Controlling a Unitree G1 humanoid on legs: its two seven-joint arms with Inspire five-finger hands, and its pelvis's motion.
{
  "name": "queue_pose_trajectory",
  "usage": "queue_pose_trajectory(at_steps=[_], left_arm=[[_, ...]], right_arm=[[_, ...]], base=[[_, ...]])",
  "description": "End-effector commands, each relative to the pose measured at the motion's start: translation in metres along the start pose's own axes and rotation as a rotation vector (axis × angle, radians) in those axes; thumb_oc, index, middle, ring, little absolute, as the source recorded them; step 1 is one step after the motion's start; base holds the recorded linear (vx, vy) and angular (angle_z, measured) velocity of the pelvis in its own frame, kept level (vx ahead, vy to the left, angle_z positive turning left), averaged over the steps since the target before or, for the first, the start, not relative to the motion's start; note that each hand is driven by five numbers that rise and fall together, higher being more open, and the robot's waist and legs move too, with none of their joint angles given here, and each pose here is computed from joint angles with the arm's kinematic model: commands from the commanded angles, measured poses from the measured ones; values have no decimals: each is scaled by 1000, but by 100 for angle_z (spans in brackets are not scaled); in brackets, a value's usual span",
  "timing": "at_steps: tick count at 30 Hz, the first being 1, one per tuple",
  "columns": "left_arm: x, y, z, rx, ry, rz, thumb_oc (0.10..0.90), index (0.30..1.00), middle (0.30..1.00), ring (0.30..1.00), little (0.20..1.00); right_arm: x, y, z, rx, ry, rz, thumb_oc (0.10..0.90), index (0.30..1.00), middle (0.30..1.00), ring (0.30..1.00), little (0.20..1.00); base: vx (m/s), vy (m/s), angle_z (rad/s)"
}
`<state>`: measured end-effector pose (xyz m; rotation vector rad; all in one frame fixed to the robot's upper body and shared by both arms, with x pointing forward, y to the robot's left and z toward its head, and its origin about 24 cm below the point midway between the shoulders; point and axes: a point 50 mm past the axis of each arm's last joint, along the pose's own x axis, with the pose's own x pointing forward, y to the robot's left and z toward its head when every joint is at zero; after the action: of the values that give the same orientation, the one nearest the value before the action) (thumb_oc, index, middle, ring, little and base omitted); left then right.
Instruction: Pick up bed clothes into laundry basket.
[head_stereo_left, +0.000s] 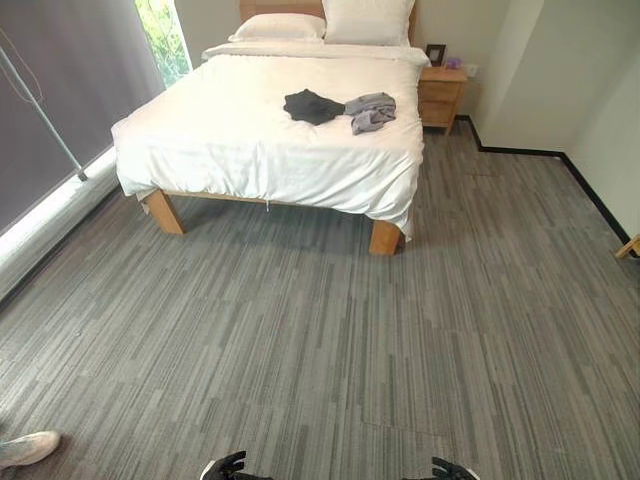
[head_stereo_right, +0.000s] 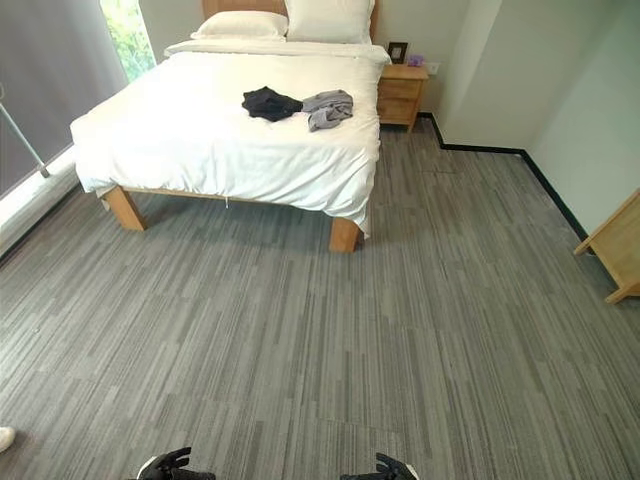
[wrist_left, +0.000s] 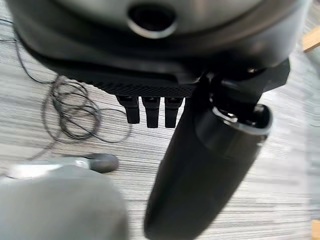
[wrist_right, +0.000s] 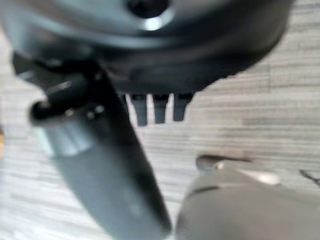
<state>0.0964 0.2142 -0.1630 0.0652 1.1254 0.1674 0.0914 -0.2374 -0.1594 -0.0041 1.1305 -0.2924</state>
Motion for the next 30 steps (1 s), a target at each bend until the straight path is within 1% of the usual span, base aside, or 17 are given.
queue_pose_trajectory(at_steps=[1, 2, 4, 6, 8, 11, 12, 13, 15, 18, 23, 26, 30], left_arm=[[1, 25, 96, -111, -367, 82, 800, 900, 900, 900, 900], [-9, 28, 133, -120, -527, 94, 800, 900, 900, 900, 900], [-29, 33, 171, -117, -715, 122, 800, 900, 900, 900, 900], [-45, 37, 192, -92, -830, 145, 800, 900, 900, 900, 900], [-60, 37, 207, -80, -927, 145, 800, 900, 900, 900, 900], [-72, 35, 212, -130, -994, 134, 800, 900, 900, 900, 900], [-72, 35, 212, -130, -993, 134, 800, 900, 900, 900, 900], [-74, 32, 208, -179, -995, 105, 800, 900, 900, 900, 900], [-73, 31, 205, -197, -985, 95, 800, 900, 900, 900, 900], [-74, 31, 199, -225, -978, 79, 800, 900, 900, 900, 900], [-78, 34, 198, -269, -995, 81, 800, 900, 900, 900, 900], [-83, 32, 209, -239, -1029, 81, 800, 900, 900, 900, 900], [-89, 32, 222, -206, -1067, 94, 800, 900, 900, 900, 900]], right_arm=[[1, 2, 82, 94, -312, -10, 800, 900, 900, 900, 900], [-6, 1, 113, 135, -448, -4, 800, 900, 900, 900, 900], [-25, 5, 153, 176, -643, 32, 800, 900, 900, 900, 900], [-39, 3, 169, 223, -748, 43, 800, 900, 900, 900, 900], [-55, 3, 184, 225, -858, 44, 800, 900, 900, 900, 900], [-65, 4, 188, 253, -917, 70, 800, 900, 900, 900, 900], [-65, 4, 187, 253, -916, 70, 800, 900, 900, 900, 900], [-69, 7, 184, 282, -930, 102, 800, 900, 900, 900, 900], [-68, 7, 181, 290, -923, 110, 800, 900, 900, 900, 900], [-75, 14, 182, 330, -952, 157, 800, 900, 900, 900, 900], [-86, 20, 199, 372, -1033, 192, 800, 900, 900, 900, 900], [-97, 25, 214, 408, -1097, 217, 800, 900, 900, 900, 900], [-102, 34, 212, 407, -1104, 247, 800, 900, 900, 900, 900]], base=[[-25, 23, -9], [-32, 20, -15], [-33, 19, -21], [-14, 11, -11], [0, 0, 0], [0, 0, 0], [0, 0, 0], [0, 0, 0], [16, 12, 1], [26, 47, -3], [-14, 78, -17], [-25, 181, -25], [104, 158, -23]])
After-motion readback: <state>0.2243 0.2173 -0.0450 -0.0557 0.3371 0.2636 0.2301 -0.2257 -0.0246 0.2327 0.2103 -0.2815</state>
